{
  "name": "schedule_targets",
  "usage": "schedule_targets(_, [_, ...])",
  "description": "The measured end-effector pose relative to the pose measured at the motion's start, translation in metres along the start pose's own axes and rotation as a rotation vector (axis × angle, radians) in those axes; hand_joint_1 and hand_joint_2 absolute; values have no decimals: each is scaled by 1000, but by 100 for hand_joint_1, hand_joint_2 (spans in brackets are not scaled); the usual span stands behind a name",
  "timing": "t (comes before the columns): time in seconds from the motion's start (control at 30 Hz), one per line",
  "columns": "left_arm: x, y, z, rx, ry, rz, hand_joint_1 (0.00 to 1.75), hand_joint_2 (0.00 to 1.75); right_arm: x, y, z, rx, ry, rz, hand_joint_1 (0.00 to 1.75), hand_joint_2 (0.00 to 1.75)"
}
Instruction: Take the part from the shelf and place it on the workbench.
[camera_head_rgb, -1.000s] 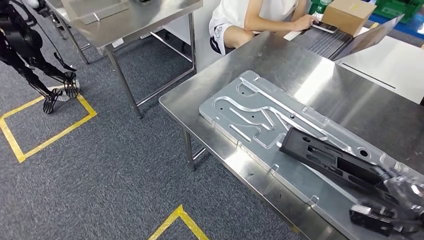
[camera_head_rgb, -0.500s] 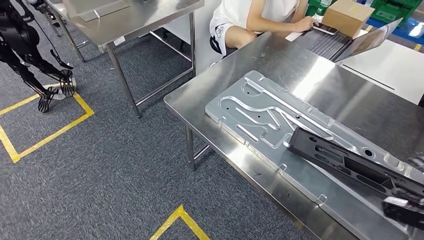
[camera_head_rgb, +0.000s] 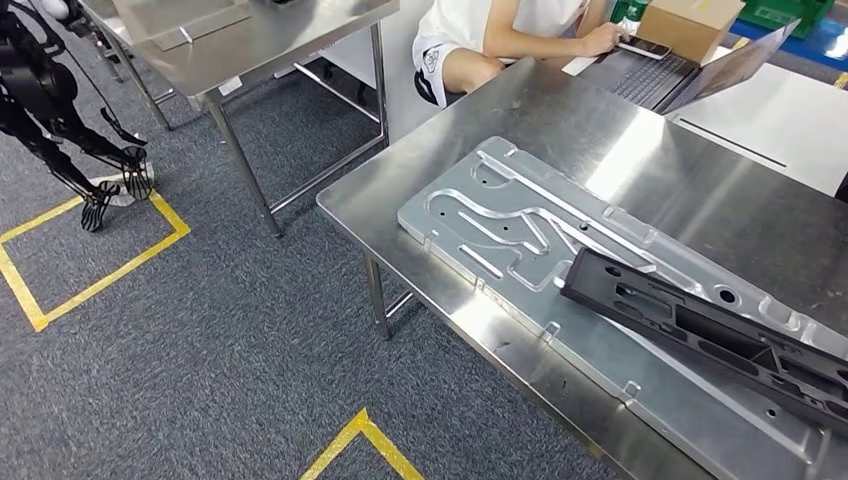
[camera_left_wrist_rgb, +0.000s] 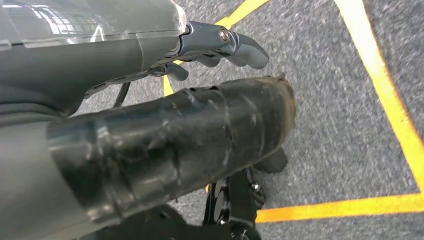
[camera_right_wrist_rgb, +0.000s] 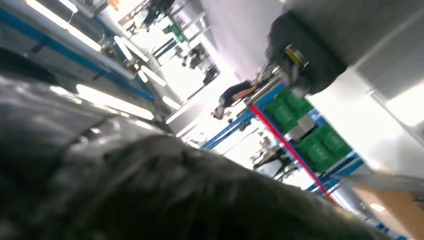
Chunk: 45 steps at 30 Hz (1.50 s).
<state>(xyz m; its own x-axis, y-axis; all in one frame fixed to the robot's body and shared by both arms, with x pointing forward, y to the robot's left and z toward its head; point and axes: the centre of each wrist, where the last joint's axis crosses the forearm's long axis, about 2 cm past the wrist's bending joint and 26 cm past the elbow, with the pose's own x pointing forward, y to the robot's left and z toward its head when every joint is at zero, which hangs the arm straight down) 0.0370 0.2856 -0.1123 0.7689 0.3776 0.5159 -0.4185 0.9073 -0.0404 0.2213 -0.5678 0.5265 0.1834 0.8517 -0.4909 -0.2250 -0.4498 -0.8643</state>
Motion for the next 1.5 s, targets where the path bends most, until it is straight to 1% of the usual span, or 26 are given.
schedule_targets(0.1, [0, 0, 0, 0, 1, 8, 0, 0, 0, -12, 1, -12, 3, 24, 0, 0])
schedule_targets(0.3, [-2, 2, 1, 8, 6, 15, 0, 0, -4, -17, 5, 14, 24, 59, 0, 0])
schedule_targets(0.5, [-1, 2, 1, 12, 5, 18, 0, 0, -10, -15, 9, 10, 39, 54, 0, 0])
schedule_targets(0.7, [-2, 2, 1, 15, 7, 19, 0, 0, -12, -6, 11, 22, 44, 30, 0, 0])
schedule_targets(1.0, [-1, 2, 0, 21, 5, 28, 0, 0, -19, -9, 18, 5, 51, 35, 0, 0])
schedule_targets(1.13, [-1, 2, 1, 20, 6, 23, 0, 0, -18, -8, 18, -22, 39, 27, 0, 0])
schedule_targets(1.5, [-1, 3, 0, 20, 3, 20, 0, 0, -14, -7, 16, -39, 42, 34, 0, 0])
